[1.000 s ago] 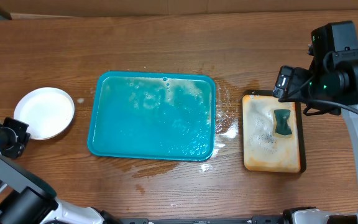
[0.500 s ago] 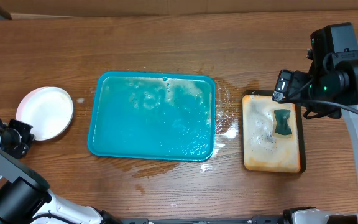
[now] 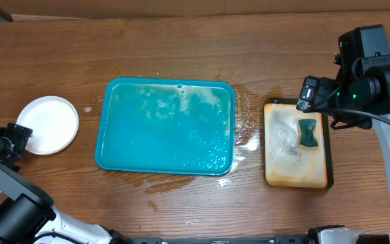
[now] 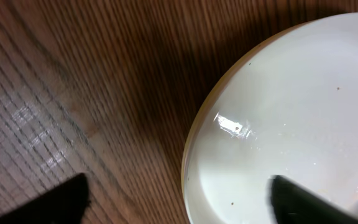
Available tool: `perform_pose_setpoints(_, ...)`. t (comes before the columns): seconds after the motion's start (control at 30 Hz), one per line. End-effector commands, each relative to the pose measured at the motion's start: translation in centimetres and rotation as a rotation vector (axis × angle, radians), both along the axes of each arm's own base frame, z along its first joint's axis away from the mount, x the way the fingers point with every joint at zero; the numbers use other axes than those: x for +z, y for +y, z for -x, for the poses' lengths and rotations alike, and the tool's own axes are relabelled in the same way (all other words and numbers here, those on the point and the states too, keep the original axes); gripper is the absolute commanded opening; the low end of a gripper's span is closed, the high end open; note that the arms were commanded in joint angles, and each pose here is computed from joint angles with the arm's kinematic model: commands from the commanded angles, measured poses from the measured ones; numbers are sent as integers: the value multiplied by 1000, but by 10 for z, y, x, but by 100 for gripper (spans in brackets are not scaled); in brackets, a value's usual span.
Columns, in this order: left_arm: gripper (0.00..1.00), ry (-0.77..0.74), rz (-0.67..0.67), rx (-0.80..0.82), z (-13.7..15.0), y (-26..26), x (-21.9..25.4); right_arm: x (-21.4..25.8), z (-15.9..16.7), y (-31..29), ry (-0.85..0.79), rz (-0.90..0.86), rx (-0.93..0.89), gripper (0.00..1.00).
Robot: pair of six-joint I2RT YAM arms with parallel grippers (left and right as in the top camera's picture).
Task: Clean dirty plates on tray and stack at the side
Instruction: 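Release the white plate and raise the left gripper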
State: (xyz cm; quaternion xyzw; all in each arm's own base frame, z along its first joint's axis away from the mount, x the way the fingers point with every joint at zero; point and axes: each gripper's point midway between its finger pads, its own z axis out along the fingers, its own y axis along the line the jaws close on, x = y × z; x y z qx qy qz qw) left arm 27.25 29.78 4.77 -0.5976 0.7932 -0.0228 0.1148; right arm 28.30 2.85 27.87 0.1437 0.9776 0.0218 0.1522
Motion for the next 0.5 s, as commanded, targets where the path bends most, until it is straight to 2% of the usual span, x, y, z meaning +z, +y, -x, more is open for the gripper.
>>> perform_pose_setpoints(0.0,100,11,1,1,-3,0,-1,10,2,-2,-38,-3,1,100)
perform_pose_setpoints(0.17,100,-63,13,-125,-35,-20,20,12,-1,-2,-53,11,43,100)
perform_pose_setpoints(0.47,100,-134,-165,-352,-89,-66,118,27,-5,-4,-121,16,41,100)
